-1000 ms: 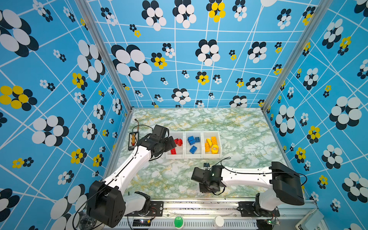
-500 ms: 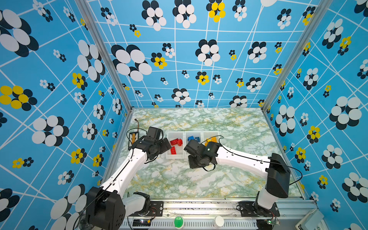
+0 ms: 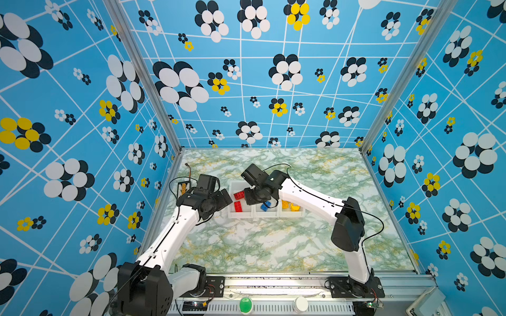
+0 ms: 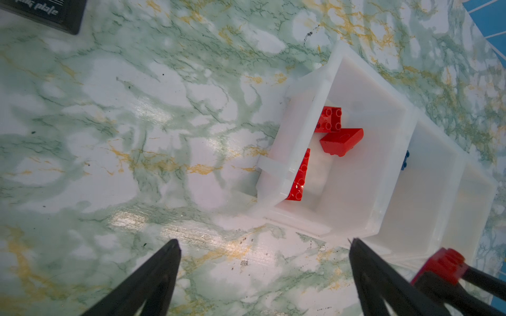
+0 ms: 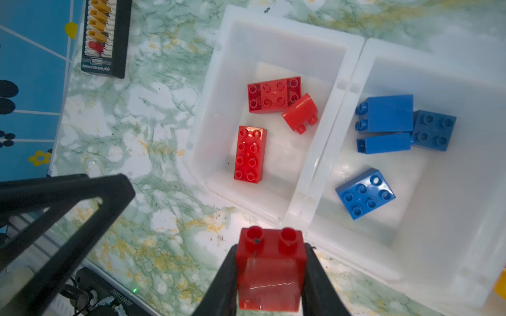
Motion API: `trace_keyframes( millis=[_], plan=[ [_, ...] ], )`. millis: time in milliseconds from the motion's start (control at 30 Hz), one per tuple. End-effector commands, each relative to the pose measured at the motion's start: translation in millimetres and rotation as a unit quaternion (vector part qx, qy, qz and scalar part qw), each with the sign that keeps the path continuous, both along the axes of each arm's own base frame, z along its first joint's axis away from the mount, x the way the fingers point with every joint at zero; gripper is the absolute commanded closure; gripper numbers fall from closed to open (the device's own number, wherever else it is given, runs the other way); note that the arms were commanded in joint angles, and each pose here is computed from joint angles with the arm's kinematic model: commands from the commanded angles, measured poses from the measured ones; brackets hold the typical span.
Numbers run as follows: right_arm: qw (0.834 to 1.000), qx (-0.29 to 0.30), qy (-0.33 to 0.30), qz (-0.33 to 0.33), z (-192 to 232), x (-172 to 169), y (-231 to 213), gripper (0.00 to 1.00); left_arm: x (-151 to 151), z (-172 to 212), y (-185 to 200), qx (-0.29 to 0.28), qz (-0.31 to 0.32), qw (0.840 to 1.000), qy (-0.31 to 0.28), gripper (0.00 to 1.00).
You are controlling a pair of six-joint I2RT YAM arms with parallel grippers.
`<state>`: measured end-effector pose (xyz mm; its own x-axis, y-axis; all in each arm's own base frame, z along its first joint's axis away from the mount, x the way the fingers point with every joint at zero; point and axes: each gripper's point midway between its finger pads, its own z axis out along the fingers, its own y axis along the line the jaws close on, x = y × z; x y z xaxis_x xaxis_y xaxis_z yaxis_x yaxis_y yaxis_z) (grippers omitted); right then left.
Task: Sort the legos into containers by color
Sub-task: 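Carry the small red brick over the red bin and open the right gripper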
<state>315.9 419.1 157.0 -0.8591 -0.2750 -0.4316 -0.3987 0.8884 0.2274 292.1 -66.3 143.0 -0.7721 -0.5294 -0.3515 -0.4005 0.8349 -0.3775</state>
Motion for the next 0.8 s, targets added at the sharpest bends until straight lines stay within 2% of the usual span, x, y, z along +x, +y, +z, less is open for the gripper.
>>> trace_keyframes(
  millis=[0,233,367,667,767],
  plan=[
    [1.000,-0.011,0.009,0.026,-2,3,6,0.70,-9,-3,5,0.004,-0.003,1.000,0.012,0.02],
    [0.999,-0.027,0.027,0.033,-29,19,18,0.68,-8,-2,8,0.003,0.003,1.000,0.012,0.02],
    [0.998,-0.033,0.032,0.032,-35,22,17,0.62,-7,-2,11,0.006,0.006,1.000,0.012,0.02],
    [0.999,-0.028,0.021,0.031,-22,29,10,0.47,-3,1,16,0.016,0.010,1.000,0.006,0.01],
    [0.999,-0.023,0.014,0.030,-12,30,7,0.45,0,3,17,0.020,0.010,1.000,0.000,0.01]
  ],
)
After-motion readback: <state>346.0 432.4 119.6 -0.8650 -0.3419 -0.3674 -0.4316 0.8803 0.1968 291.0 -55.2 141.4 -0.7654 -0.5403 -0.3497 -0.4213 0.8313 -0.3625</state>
